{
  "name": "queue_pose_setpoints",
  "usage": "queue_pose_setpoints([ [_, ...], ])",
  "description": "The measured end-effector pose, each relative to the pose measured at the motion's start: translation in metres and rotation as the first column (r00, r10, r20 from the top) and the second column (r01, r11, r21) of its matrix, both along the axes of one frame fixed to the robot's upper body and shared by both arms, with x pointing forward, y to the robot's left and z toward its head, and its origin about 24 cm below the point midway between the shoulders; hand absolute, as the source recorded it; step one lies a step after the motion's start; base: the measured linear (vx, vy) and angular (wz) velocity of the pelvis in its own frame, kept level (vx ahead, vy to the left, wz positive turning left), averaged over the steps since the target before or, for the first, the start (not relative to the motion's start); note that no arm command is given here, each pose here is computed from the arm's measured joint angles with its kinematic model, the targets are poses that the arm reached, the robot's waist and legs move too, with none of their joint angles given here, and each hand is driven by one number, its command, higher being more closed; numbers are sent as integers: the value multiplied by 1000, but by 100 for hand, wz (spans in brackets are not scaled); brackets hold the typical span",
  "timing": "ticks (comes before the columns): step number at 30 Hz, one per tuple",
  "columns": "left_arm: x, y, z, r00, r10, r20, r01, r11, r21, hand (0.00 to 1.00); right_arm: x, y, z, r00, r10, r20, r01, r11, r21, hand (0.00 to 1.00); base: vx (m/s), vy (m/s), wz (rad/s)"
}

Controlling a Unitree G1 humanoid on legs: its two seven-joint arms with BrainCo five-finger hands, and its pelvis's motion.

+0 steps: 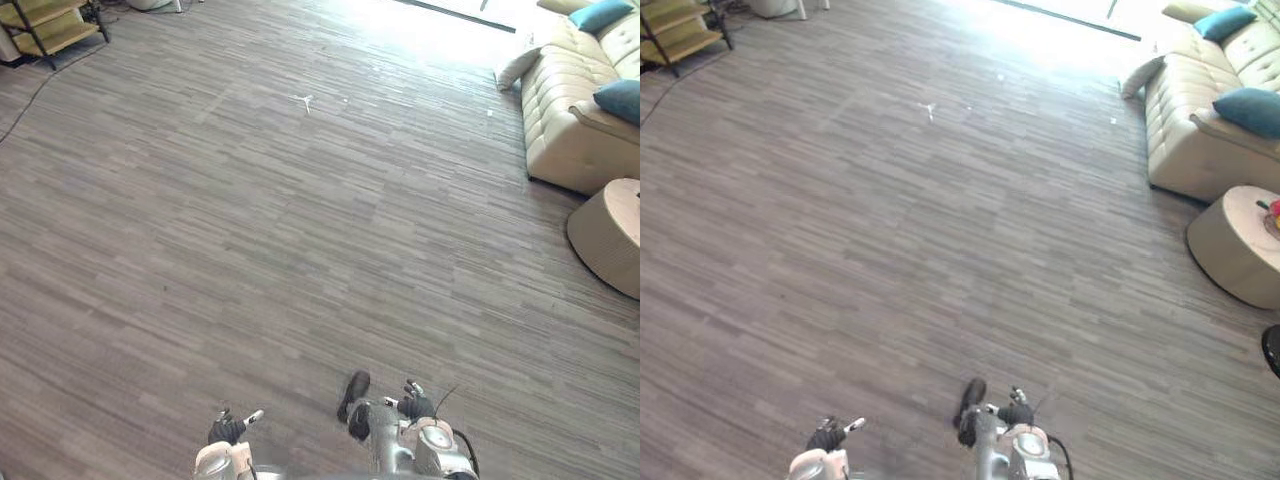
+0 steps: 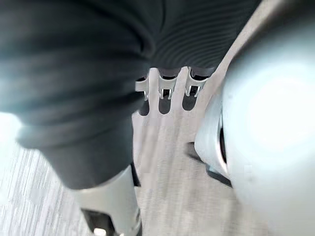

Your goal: Pick up cushions and gather them together orderly.

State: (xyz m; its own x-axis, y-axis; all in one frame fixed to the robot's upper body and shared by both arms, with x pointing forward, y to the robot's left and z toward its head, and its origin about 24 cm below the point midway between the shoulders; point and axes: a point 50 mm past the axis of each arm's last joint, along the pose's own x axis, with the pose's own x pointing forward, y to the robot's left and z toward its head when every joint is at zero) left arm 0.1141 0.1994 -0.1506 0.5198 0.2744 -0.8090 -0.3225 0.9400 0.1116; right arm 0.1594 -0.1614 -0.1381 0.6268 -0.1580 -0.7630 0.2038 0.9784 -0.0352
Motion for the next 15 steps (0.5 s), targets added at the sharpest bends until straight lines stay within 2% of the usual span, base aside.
queue_pose_setpoints([
  [4,2,-12,0,998,50,25,-49,998,-48,0,5,-3,3,1000,16,10,-16,1000,-13,0,715,-96,-66],
  [8,16,2,11,994,34,101,-33,999,-12,0,-5,9,-7,996,44,-72,-43,999,13,0,676,51,-76],
  [13,16,7,15,989,63,134,-64,998,-3,0,-16,9,-12,993,17,-114,-16,1000,10,0,665,241,-72],
  [15,11,20,15,991,69,114,-73,997,34,0,-18,19,-14,992,30,-120,-26,999,35,0,727,297,-63],
])
